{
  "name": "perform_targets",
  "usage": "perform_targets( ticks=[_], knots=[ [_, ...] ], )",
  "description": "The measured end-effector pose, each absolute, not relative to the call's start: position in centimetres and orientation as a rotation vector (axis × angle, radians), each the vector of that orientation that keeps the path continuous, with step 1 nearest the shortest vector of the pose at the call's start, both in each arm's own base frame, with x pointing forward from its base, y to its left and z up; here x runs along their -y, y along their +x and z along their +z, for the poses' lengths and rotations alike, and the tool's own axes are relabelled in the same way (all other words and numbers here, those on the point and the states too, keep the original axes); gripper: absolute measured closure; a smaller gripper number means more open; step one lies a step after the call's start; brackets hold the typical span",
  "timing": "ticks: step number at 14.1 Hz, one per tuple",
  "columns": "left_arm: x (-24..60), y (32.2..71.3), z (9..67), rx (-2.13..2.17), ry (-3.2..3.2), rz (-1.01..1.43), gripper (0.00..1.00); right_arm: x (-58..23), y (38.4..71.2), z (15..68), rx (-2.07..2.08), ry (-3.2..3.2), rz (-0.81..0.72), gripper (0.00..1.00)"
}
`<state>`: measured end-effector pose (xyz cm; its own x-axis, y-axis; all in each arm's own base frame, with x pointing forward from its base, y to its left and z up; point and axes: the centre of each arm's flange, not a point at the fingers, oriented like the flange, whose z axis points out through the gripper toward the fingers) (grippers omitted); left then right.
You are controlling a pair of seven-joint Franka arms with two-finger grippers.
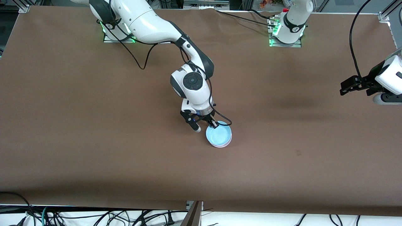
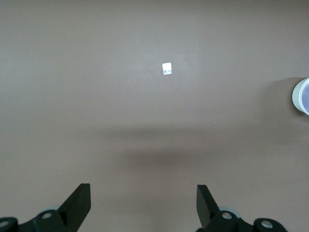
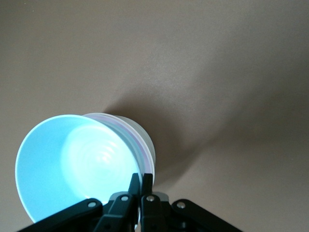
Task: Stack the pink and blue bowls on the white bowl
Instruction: 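Lower the blue bowl into the pink bowl and open the right gripper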
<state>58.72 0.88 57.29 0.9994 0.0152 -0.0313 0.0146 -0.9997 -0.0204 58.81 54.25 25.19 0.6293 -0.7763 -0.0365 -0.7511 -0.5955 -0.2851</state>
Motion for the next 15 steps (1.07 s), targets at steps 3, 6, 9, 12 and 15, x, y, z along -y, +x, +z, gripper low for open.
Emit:
perform_targets(
  ticks=[3, 6, 9, 12, 15],
  knots=[
    [-0.87, 58.80, 57.16, 0.023, -3.121, 0.040, 0.00, -54.33, 58.96, 25.24, -1.230, -2.562, -0.145, 0.97],
    [-0.86, 58.81, 57.06, 0.023, -3.121, 0.039, 0.00, -54.37, 59.00, 25.26, -1.227, -2.556, -0.150, 0.97],
    [-0.85, 58.93, 57.15, 0.022, -3.121, 0.018, 0.00, -54.40, 59.04, 24.89, -1.224, -2.550, -0.155, 0.97],
    [-0.84, 58.92, 57.14, 0.022, -3.121, 0.017, 0.00, -54.44, 59.03, 24.41, -1.223, -2.550, -0.156, 0.97],
    [-0.83, 58.90, 57.03, 0.022, -3.121, 0.021, 0.00, -54.39, 59.15, 24.46, -1.224, -2.547, -0.161, 0.89]
  ],
)
